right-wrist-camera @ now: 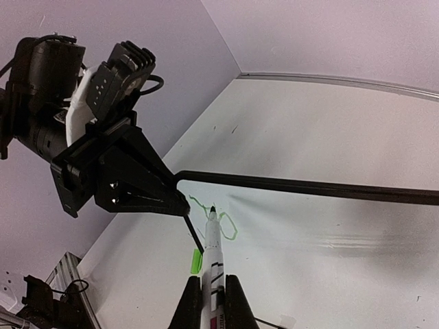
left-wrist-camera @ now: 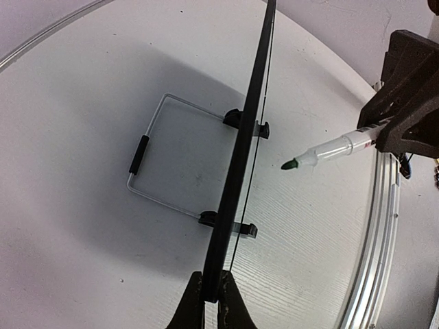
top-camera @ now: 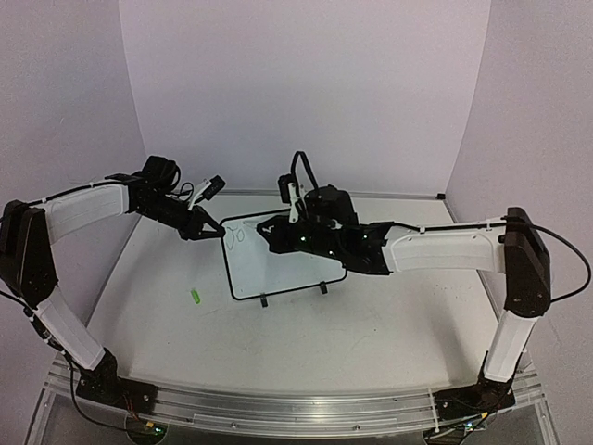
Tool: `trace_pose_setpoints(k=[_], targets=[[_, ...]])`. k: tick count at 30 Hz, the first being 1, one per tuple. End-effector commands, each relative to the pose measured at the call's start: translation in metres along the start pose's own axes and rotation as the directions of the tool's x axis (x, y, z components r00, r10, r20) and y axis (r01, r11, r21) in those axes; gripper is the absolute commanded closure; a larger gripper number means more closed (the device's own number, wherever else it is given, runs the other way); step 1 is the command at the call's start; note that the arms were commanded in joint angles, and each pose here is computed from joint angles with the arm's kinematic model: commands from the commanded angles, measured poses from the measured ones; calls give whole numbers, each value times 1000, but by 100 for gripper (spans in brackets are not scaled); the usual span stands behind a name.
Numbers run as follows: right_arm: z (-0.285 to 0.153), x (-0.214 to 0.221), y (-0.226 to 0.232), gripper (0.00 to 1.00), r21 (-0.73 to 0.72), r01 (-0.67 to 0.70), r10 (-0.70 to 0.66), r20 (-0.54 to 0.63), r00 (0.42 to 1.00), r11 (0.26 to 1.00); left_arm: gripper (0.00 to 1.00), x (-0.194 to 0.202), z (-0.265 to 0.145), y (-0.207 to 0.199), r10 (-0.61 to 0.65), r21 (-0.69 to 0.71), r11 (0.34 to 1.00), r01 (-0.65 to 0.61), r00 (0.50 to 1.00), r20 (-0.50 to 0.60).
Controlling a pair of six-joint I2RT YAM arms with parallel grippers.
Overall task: Write a sentence on the whiteboard
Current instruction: Write on the whiteboard with the whiteboard marker without the cap.
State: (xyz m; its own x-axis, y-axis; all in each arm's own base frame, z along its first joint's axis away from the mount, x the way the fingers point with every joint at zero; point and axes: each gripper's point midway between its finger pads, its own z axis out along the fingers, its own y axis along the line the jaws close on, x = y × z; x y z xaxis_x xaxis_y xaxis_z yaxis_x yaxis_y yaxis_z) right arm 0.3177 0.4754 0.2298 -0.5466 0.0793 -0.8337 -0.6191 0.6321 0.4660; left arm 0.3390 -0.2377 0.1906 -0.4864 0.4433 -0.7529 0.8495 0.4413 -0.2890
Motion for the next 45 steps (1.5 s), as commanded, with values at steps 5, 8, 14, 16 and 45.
trace_pose_setpoints(k=[5, 8, 14, 16, 45], targets=[[12, -15, 0, 100, 9, -1, 0, 37, 999, 1000, 100, -1, -8, 19, 47, -117, 992, -48, 999, -17], [13, -12, -2, 100, 15, -3, 3, 29, 1000, 1000, 100, -1, -8, 19, 46, -118, 992, -48, 999, -18], [16, -5, -11, 100, 44, -15, 15, 12, 1000, 999, 100, -1, -8, 19, 46, -118, 992, -47, 999, -19], [18, -3, -15, 100, 55, -24, 24, 4, 1000, 998, 100, -1, -8, 18, 47, -117, 992, -48, 999, -18], [-7, 0, -18, 100, 48, -26, 26, 0, 1000, 998, 100, -3, -11, 18, 52, -126, 991, -53, 999, -14]])
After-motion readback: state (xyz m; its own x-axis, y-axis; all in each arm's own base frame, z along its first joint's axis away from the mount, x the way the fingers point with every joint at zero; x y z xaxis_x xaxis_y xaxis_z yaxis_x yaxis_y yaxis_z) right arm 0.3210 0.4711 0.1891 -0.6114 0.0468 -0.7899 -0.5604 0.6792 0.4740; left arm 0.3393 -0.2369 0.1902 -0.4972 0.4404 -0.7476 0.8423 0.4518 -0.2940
